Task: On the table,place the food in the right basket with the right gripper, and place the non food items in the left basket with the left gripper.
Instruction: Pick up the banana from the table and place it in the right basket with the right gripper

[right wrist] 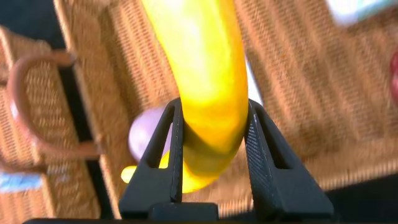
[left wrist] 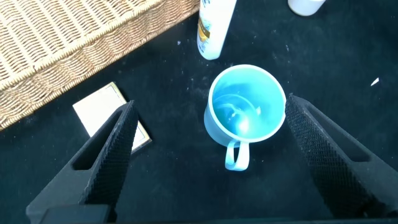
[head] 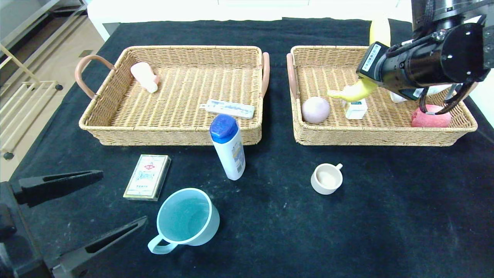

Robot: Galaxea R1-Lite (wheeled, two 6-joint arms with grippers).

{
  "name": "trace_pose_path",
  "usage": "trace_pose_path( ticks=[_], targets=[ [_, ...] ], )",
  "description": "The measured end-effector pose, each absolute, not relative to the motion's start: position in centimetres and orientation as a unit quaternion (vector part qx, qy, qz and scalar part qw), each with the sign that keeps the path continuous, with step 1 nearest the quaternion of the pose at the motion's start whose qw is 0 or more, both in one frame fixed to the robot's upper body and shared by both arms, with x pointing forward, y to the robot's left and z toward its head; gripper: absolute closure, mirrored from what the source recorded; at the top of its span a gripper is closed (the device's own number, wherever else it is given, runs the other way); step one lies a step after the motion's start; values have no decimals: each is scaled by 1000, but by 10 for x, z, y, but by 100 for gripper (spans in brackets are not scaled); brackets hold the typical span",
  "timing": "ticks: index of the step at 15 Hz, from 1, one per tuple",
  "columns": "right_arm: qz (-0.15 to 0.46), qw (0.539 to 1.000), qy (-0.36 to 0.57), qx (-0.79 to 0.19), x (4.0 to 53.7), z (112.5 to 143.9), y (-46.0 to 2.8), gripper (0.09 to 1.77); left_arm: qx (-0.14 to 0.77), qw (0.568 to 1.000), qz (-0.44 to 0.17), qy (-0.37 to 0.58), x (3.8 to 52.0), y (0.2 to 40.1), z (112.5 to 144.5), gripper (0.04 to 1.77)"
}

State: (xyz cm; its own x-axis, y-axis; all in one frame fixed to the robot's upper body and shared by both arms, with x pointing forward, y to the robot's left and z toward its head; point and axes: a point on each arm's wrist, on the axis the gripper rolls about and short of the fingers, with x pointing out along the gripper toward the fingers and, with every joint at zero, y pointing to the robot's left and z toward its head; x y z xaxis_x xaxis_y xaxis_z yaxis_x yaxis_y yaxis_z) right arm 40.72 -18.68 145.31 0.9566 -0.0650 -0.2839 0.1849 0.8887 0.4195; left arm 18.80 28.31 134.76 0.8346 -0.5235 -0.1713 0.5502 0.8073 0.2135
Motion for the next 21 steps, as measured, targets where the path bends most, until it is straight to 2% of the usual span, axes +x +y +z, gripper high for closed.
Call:
trace_pose_path(
  ticks=[4,8,15,21],
  targets=[
    [-70,969,92,219,429,1451,-193,119,129,949,-283,53,188,283,1347,9],
    [-74,971,98,207,438,1444,-192,119,130,948,-284,53,188,283,1347,9],
    [-77,971,102,201,439,1442,-194,60,131,948,-285,55,188,283,1345,9],
    [-75,971,141,177,422,1443,-193,36,137,947,-286,56,188,283,1344,9]
  ],
)
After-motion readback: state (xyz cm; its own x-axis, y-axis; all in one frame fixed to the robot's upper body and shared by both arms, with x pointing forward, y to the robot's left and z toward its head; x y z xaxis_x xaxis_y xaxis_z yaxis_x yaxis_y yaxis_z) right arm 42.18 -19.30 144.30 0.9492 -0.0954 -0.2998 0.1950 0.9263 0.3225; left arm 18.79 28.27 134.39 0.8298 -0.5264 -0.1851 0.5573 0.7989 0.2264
